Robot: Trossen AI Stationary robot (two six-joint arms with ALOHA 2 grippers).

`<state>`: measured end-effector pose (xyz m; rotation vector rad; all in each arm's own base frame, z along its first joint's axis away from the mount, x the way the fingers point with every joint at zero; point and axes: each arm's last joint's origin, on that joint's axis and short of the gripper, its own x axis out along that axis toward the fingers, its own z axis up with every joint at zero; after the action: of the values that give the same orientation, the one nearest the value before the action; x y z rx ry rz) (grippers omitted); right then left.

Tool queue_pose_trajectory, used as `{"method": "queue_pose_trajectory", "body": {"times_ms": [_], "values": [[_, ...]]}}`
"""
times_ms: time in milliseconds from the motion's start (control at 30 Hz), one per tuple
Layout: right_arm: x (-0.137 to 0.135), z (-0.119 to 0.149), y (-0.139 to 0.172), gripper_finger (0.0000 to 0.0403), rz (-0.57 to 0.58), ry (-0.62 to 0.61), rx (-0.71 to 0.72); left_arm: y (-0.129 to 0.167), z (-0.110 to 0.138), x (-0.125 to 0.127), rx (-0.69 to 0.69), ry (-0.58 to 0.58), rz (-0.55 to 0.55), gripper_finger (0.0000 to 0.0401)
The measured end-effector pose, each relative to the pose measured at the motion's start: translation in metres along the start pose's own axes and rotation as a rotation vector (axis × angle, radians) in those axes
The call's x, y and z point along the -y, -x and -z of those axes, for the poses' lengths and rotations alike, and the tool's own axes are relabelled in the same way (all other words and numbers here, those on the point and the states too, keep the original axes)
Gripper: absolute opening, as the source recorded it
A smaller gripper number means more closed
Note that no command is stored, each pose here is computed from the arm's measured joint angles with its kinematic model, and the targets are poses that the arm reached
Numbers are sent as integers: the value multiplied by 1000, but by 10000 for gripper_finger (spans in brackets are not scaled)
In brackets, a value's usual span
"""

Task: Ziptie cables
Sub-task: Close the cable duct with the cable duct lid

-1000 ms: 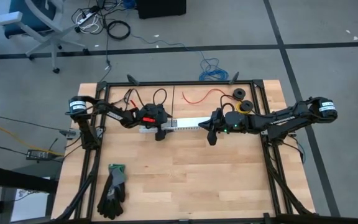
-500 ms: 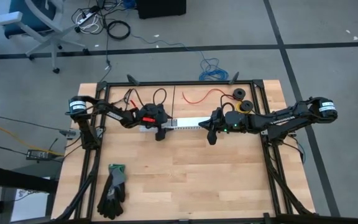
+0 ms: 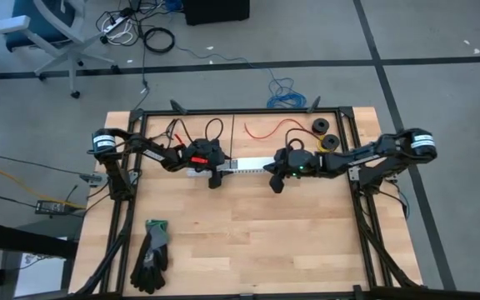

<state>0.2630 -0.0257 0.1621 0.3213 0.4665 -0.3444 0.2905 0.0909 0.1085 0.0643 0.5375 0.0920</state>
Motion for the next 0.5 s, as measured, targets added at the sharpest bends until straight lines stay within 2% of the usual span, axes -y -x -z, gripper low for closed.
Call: {"method": "queue_pose_trajectory", "body": {"times_ms": [267,500], "values": [[0,-15,-23,0,26,59,-10,0,0,0,-1,0,0,257],[1,-26,-34,0,69,65,-154,0,0,0,-4,2,0,257]]}}
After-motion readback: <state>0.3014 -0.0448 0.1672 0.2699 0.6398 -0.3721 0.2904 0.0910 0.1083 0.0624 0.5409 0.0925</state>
